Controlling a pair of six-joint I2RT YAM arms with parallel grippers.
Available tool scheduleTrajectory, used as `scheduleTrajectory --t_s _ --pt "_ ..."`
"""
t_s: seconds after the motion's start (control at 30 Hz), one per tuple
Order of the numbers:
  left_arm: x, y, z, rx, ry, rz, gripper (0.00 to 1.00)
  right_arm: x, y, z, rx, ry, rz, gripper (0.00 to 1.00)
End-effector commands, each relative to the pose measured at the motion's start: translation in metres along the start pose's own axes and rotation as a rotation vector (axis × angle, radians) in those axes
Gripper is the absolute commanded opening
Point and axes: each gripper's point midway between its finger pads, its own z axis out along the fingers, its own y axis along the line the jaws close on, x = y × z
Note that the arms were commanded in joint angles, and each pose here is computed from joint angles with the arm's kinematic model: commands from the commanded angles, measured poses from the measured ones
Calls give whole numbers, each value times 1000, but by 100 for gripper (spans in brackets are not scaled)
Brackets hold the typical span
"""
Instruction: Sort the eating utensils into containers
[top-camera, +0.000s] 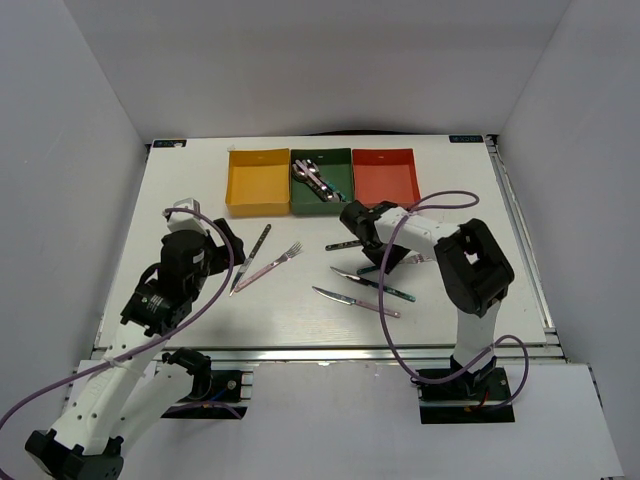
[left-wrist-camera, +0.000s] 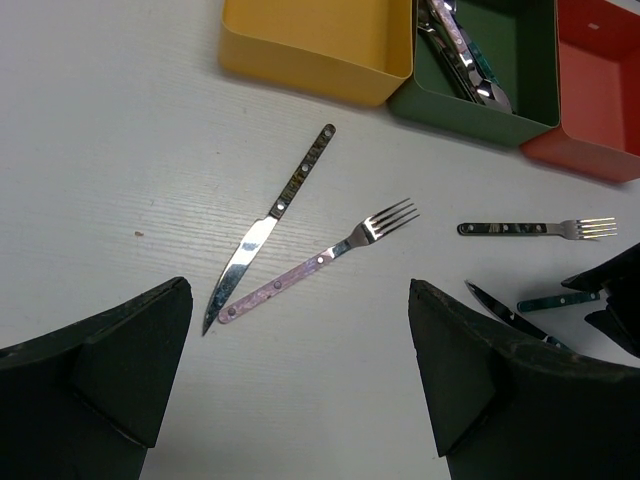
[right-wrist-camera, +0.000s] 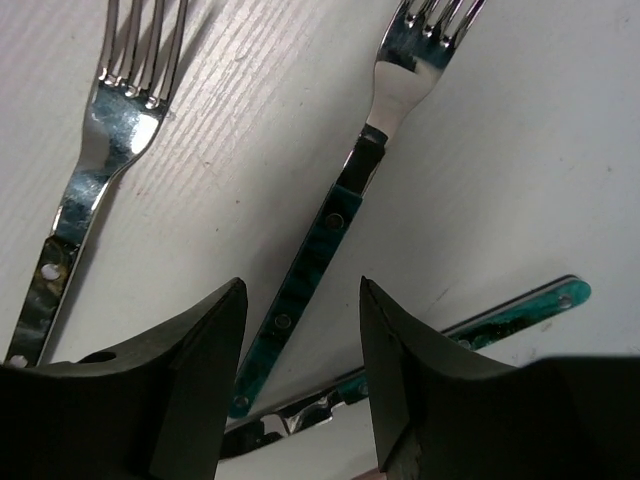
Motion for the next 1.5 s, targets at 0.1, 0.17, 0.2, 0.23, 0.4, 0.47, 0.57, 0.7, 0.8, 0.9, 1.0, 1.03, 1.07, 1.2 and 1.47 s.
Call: scheduleTrajectory --t_s 0.1,0.17,0.2,0.23,0.4,0.47,0.57,0.7,0.8,0.9,1.0,1.03,1.07,1.2,1.47 --pt "0 -2 1 8 -1 8 98 8 -2 29 53 2 19 51" --pt "0 -2 1 9 0 8 98 10 -5 33 63 7 32 48" --pt "0 -2 1 11 1 8 98 11 -8 34 71 11 42 45" --pt "1 -2 2 9 3 9 98 11 -11 34 77 10 49 42" --pt "1 -2 2 8 6 13 98 14 -11 33 84 31 97 32" --pt "1 -2 2 6 3 11 98 15 -8 33 82 37 104 29" --pt "-1 -2 1 8 -4 7 98 14 -10 31 107 39 132 12" --pt "0 -2 1 9 -2 9 98 13 -6 25 87 56 163 0" --pt "0 -2 1 10 -1 7 98 5 -5 13 61 46 199 0" --pt "0 -2 1 8 -1 8 98 -16 -4 -7 12 6 232 0" --pt "0 -2 0 9 -3 7 98 -42 2 -36 -111 -61 193 0" --pt "-1 -2 0 9 -5 6 98 -49 5 -43 -160 -86 164 0" --pt "-1 -1 -1 9 -9 5 98 -61 19 -52 -254 -145 74 0" --pt "-5 0 -4 6 -26 -3 98 -112 44 -108 -593 -376 -98 0" --pt "-4 -1 -2 8 -19 -1 98 -171 176 -122 -832 -616 -908 0"
